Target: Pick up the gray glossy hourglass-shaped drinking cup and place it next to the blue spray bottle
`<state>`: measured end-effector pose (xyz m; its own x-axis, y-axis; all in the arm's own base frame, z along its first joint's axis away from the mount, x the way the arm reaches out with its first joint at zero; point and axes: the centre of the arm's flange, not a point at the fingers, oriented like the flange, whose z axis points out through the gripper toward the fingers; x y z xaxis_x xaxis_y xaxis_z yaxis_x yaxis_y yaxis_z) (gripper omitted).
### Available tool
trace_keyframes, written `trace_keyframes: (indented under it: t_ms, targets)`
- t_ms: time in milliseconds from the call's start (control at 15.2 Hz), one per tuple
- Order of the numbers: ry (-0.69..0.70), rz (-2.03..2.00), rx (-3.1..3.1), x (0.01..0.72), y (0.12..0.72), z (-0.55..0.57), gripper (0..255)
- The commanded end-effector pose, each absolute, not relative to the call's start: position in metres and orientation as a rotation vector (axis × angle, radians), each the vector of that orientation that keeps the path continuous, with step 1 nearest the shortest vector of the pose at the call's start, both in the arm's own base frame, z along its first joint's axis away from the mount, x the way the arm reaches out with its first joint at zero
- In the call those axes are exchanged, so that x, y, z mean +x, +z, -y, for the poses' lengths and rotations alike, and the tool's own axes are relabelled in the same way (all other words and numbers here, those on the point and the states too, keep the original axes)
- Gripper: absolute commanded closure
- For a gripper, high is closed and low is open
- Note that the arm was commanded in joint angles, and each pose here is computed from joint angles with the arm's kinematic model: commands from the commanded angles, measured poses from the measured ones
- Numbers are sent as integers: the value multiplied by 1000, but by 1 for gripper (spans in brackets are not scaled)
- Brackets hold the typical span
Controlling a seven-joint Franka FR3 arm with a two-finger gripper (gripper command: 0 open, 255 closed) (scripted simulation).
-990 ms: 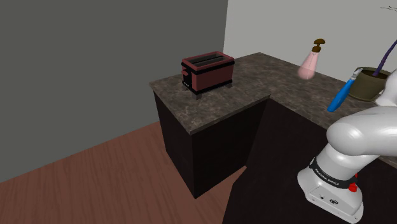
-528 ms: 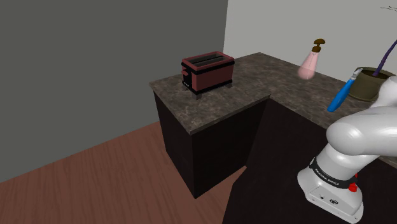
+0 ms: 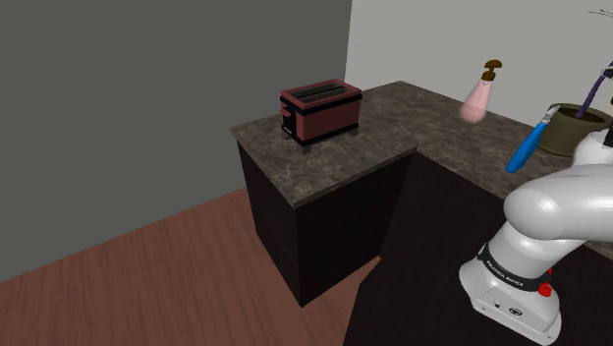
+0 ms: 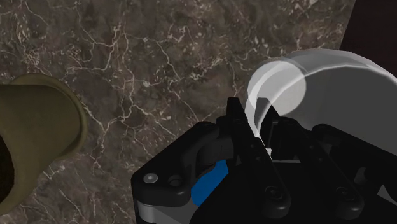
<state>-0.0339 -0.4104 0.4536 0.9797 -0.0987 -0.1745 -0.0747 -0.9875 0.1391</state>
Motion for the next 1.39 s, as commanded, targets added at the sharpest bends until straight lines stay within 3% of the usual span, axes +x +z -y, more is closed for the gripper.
trace_keyframes:
  t_ms: [0,792,1254,1320]
  targets:
    - [-273,132,2993,-34,443,411,255]
    - [-273,132,2993,-34,382,411,255]
    - [-273,132,2993,-34,382,411,255]
    - [-273,132,2993,-34,382,411,0]
